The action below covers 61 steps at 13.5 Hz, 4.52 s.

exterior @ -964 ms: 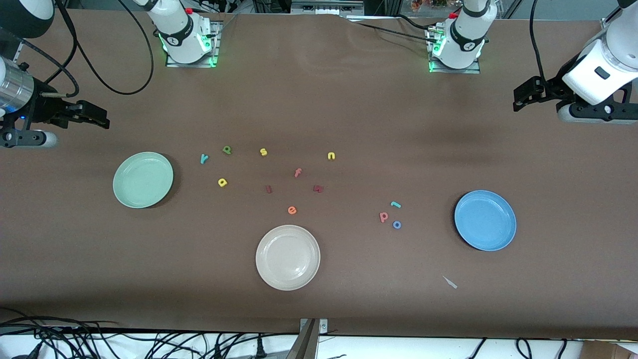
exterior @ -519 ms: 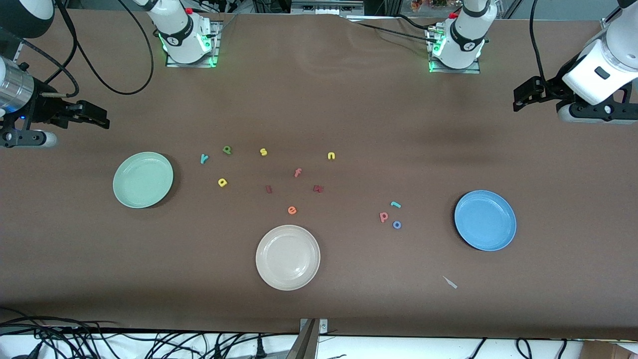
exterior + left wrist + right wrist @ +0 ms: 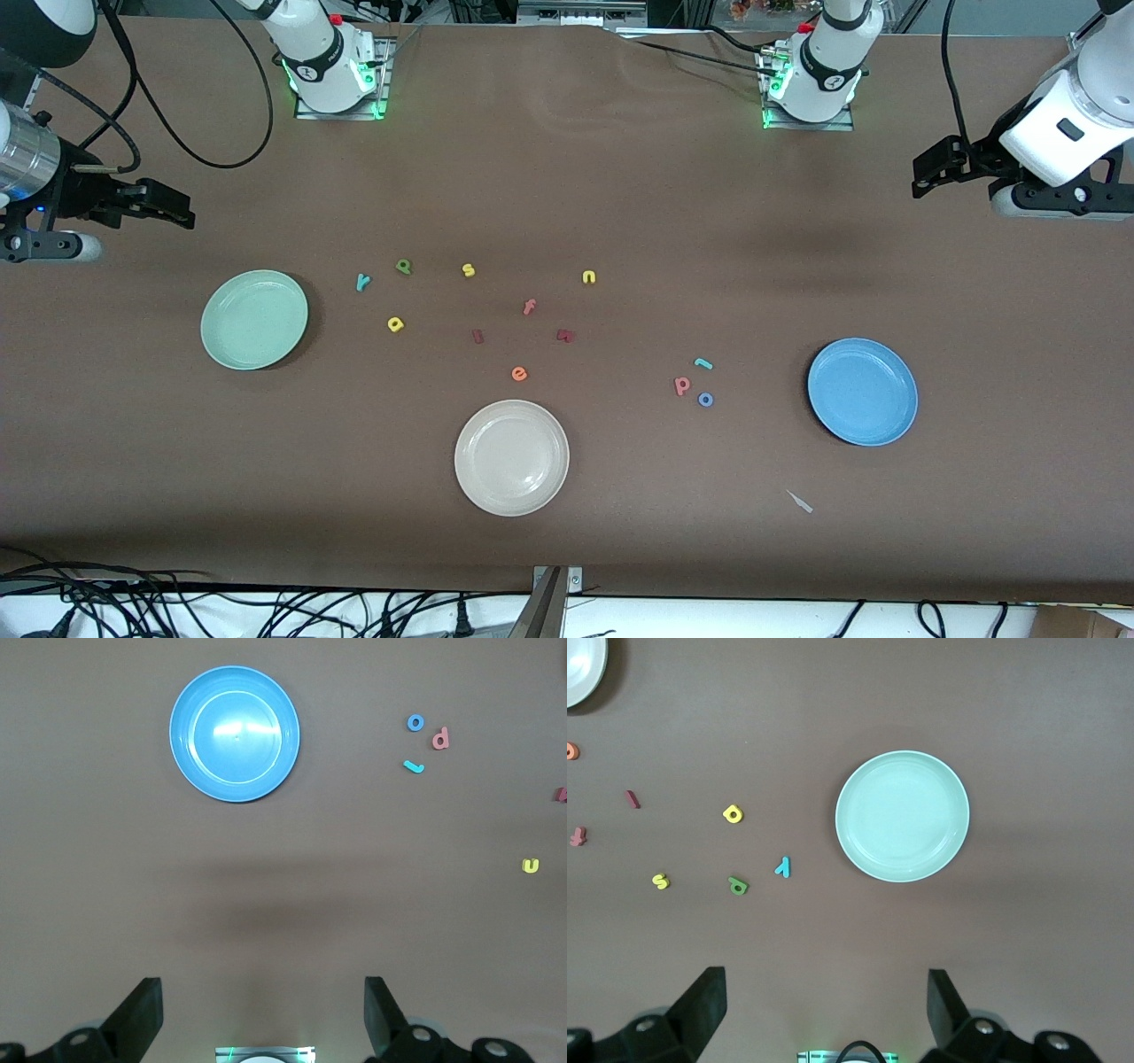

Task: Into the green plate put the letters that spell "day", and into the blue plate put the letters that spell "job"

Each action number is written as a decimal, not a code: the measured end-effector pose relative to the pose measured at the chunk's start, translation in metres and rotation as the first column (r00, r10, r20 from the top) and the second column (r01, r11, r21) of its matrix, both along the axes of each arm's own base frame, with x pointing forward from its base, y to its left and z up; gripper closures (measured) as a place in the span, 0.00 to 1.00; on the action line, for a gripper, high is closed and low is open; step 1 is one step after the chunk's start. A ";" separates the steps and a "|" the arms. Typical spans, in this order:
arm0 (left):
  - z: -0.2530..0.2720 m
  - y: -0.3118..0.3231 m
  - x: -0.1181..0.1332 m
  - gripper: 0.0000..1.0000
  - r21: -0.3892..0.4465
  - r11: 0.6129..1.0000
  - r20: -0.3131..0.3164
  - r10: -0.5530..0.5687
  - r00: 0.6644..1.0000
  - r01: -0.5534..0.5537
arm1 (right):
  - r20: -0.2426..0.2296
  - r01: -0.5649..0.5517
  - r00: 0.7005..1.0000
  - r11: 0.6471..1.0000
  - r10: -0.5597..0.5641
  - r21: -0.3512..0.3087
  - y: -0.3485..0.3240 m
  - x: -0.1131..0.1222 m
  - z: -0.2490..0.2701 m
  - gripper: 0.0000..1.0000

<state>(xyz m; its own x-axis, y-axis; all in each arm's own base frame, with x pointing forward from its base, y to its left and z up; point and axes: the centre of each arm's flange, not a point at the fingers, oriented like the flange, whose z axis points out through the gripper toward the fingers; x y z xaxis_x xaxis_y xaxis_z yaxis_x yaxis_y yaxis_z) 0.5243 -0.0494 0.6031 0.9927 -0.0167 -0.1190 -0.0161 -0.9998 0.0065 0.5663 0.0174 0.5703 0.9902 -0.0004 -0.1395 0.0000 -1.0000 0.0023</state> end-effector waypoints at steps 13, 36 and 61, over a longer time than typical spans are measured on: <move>0.000 0.000 0.000 0.00 0.000 1.000 0.000 0.000 1.000 0.000 | 0.000 0.000 1.000 1.000 0.000 0.000 0.000 0.000 0.000 0.00; 0.000 0.000 0.000 0.00 0.000 1.000 0.000 -0.001 1.000 0.001 | 0.000 0.000 1.000 1.000 0.000 0.000 0.000 0.000 0.000 0.00; 0.007 0.001 0.009 0.00 -0.003 1.000 0.019 0.002 1.000 -0.002 | -0.001 0.000 1.000 1.000 0.000 0.000 0.000 0.000 0.000 0.00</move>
<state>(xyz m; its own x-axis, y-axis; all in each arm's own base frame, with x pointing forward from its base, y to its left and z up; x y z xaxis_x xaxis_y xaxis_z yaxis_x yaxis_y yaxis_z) 0.5334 -0.0486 0.6101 0.9948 -0.0147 -0.1005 -0.0139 -0.9999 0.0090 0.5663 0.0173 0.5701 0.9901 -0.0005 -0.1402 -0.0002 -1.0000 0.0023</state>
